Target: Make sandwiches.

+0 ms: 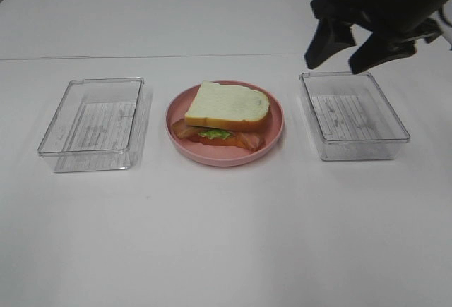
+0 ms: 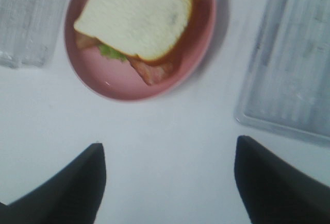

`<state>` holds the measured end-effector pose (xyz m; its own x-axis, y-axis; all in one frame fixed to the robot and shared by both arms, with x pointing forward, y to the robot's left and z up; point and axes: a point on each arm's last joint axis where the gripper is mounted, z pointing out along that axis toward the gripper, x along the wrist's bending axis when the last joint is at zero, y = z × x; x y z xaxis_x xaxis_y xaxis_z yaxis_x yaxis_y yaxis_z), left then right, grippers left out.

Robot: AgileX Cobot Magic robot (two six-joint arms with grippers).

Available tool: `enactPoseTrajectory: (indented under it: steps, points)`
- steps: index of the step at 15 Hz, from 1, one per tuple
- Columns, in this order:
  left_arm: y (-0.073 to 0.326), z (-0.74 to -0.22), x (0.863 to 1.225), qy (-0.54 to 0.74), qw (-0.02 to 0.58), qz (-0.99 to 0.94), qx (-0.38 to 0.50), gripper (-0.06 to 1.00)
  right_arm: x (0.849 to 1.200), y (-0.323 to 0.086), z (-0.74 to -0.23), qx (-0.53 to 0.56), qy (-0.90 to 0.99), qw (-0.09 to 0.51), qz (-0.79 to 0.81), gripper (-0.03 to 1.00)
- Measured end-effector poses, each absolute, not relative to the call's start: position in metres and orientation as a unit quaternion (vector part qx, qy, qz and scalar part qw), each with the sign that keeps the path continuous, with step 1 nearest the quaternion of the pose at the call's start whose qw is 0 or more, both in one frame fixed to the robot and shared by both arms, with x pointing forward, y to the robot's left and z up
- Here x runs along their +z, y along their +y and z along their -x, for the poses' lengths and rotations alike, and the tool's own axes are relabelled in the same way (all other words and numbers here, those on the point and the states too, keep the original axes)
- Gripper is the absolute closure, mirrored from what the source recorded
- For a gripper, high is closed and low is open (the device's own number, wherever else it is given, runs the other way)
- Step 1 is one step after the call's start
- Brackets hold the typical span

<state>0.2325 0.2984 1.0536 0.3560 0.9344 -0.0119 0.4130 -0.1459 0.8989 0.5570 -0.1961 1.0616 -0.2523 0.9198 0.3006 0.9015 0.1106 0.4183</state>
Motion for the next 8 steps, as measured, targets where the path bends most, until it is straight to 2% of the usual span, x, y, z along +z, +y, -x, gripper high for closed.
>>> enactPoseTrajectory:
  steps: [2,3,4,8]
  points:
    - [0.298,-0.233,1.054,0.484,0.439,-0.696,0.297,0.13,1.081,-0.21,-0.535,0.224,0.764,0.05,-0.603,0.31]
    - [0.298,-0.233,1.054,0.484,0.439,-0.696,0.297,0.13,1.1,-0.229,-0.5,0.188,0.766,0.096,-0.607,0.31]
    - [0.298,-0.233,1.054,0.484,0.439,-0.696,0.297,0.13,1.105,-0.235,-0.482,0.184,0.762,0.107,-0.612,0.31]
    - [0.298,-0.233,1.054,0.484,0.439,-0.696,0.297,0.13,1.092,-0.256,-0.4,0.176,0.756,0.101,-0.623,0.31]
